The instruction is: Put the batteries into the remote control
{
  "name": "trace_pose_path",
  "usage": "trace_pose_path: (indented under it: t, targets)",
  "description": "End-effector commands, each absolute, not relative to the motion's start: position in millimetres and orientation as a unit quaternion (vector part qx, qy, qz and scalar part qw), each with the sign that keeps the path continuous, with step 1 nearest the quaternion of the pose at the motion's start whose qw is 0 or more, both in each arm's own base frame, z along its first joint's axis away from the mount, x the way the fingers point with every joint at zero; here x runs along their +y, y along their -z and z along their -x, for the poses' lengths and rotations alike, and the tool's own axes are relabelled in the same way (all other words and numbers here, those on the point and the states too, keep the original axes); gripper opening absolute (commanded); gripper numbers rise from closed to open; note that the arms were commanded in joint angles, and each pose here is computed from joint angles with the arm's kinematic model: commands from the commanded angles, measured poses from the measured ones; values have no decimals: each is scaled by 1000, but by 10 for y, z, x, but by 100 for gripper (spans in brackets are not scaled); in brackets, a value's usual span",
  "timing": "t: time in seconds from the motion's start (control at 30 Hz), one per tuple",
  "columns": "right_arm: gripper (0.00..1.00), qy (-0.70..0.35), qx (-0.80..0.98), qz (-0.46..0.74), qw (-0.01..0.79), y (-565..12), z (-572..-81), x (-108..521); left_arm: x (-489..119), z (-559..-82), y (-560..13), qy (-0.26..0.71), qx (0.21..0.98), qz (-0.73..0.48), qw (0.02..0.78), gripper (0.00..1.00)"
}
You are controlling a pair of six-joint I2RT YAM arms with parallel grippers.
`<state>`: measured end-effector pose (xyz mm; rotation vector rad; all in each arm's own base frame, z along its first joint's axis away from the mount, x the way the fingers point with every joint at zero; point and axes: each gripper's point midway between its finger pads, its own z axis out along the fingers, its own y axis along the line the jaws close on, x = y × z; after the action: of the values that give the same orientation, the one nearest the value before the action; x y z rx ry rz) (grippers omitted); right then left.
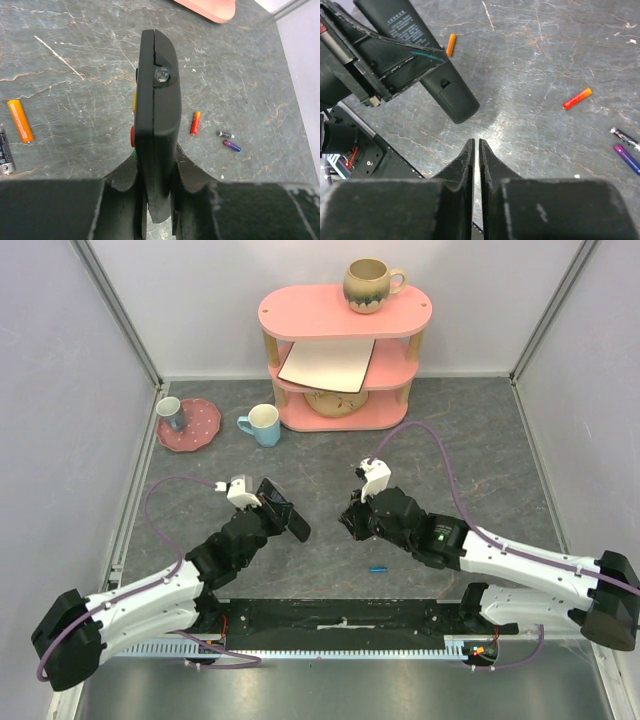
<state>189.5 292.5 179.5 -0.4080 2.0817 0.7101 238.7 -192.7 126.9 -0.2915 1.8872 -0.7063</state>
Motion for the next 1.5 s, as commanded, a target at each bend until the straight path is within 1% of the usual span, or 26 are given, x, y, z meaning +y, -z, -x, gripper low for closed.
trace_pose_path:
  t: [0.0,0.03,0.1,0.13,0.17,0.23,0.27,0.33,0.37,0.4,0.43,0.47,0.5,0.57,0.77,1.03,1.1,1.47]
  targets:
    - [4,-344,811,144,450,-2056,-1919,3161,-1863,-2519,-1523,296,763,188,542,2]
    - [0,-346,810,144,451,-2061,-1918,3170,-1847,-2510,-1547,302,759,198,541,2]
    - [0,-363,804,145,448,-2096,-1896,3226,-1804,-2485,-1559,314,748,209,546,2]
    - [0,-372,804,145,441,-2058,-1868,3240,-1844,-2465,-1591,339,733,196,556,2]
    - [0,-394,790,134,450,-2154,-1878,3279,-1874,-2447,-1661,359,718,182,568,2]
    - [0,-429,786,122,429,-2097,-1830,3305,-1910,-2398,-1780,399,683,156,592,2]
    - [0,-457,768,115,433,-2185,-1853,3357,-1923,-2396,-1764,399,685,150,591,2]
    - [0,-488,763,123,405,-2149,-1825,3410,-2024,-2382,-1709,393,700,113,585,2]
    - [1,-484,773,122,392,-2052,-1843,3448,-2074,-2374,-1746,402,694,98,589,2]
    - [9,-479,778,123,387,-2010,-1852,3455,-2128,-2345,-1750,411,691,81,589,2]
    - [10,-474,781,119,387,-1992,-1878,3462,-2120,-2320,-1581,407,699,75,583,2]
    - [9,-471,787,115,382,-1936,-1882,3464,-2120,-2317,-1773,435,664,84,603,2]
    - [0,-471,786,109,384,-1942,-1895,3459,-2079,-2326,-1739,430,660,92,609,2]
    - [0,-471,786,95,388,-1904,-1926,3436,-2035,-2356,-1622,410,671,97,610,2]
    - [0,-459,802,79,374,-1718,-1975,3484,-1934,-2436,-1577,354,677,91,639,2]
    - [0,-486,802,27,346,-1598,-2048,3656,-1887,-2508,-1490,294,691,83,655,2]
    - [0,-489,805,10,336,-1564,-2094,3706,-1895,-2527,-1431,265,700,76,659,2]
    - [0,-503,814,-33,288,-1295,-2210,3863,-1840,-2553,-1304,230,709,82,662,2]
